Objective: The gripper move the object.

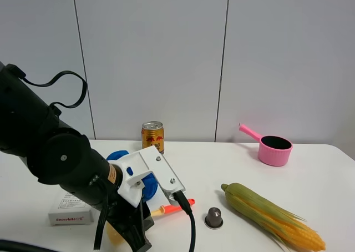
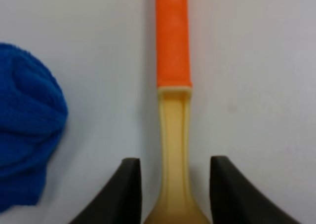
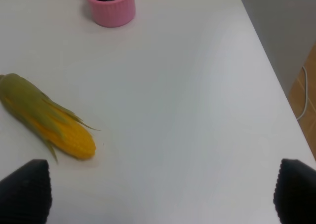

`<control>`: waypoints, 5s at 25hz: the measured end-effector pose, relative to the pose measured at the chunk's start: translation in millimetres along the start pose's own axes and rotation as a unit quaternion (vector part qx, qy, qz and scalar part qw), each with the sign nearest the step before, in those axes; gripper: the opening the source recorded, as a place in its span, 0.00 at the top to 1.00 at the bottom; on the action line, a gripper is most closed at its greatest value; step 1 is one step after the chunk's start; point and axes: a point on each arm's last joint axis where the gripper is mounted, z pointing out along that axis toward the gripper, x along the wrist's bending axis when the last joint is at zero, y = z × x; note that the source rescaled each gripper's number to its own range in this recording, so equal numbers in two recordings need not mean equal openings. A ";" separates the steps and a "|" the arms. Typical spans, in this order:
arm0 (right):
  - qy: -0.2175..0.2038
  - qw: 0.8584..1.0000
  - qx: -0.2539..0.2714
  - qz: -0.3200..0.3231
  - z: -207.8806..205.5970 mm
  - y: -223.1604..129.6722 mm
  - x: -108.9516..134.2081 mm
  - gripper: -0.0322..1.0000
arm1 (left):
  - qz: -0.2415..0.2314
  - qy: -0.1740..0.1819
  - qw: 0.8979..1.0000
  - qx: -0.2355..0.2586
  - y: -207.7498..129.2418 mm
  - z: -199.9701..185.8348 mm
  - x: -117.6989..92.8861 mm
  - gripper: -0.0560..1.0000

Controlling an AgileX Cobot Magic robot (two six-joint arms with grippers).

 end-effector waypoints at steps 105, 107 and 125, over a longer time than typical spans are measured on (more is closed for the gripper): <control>0.000 1.000 0.000 0.000 0.0 0.0 0.0 0.00 | -0.449 0.340 0.810 -0.163 -150.1 -345.4 -65.2 0.03; 0.000 1.000 0.000 0.000 0.0 0.0 0.0 0.00 | -0.449 0.342 0.809 -0.162 -150.4 -345.6 -65.0 0.03; 0.000 1.000 0.000 0.000 0.0 0.0 0.0 0.00 | -0.447 0.356 0.806 -0.154 -152.7 -346.9 -64.0 0.03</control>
